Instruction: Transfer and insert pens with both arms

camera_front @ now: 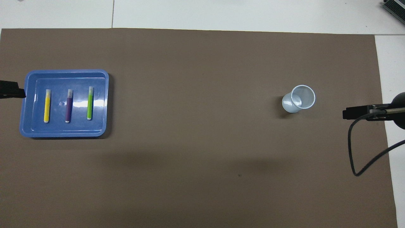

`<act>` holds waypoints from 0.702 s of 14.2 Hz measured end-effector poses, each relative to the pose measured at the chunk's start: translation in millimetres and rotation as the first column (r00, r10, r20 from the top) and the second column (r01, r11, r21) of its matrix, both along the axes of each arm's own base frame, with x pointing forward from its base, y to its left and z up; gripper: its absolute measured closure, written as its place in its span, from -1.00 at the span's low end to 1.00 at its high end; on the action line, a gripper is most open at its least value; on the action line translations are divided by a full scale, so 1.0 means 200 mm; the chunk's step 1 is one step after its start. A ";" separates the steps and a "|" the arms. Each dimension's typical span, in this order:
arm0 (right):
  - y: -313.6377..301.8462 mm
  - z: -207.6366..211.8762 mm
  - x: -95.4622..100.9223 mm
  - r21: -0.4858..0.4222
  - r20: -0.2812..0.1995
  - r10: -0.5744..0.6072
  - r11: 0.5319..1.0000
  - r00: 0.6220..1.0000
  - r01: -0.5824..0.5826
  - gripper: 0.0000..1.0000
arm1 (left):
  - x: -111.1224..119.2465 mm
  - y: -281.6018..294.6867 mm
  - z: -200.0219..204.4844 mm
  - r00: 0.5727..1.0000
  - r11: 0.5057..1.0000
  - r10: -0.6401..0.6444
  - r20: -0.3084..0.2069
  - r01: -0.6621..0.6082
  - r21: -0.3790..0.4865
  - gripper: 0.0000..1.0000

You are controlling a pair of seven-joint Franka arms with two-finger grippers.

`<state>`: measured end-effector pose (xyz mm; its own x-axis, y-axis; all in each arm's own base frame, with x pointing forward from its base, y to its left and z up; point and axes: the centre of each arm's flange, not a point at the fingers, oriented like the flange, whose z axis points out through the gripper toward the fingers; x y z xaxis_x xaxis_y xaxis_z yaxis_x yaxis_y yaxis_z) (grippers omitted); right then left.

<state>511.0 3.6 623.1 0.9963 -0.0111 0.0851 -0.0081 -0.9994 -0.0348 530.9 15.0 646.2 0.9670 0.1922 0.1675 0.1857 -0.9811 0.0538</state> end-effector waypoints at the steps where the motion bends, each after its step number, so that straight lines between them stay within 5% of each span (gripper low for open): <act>1: 0.00 0.00 0.00 0.000 -0.001 -0.001 1.000 1.000 0.001 -1.00 | 0.00 0.00 0.00 1.000 1.000 0.000 0.000 0.000 0.000 -1.00; 10: 0.01 -0.01 0.00 0.000 -0.003 -0.002 1.000 1.000 0.002 -1.00 | 0.00 0.00 0.00 1.000 1.000 0.000 0.000 0.000 0.000 -1.00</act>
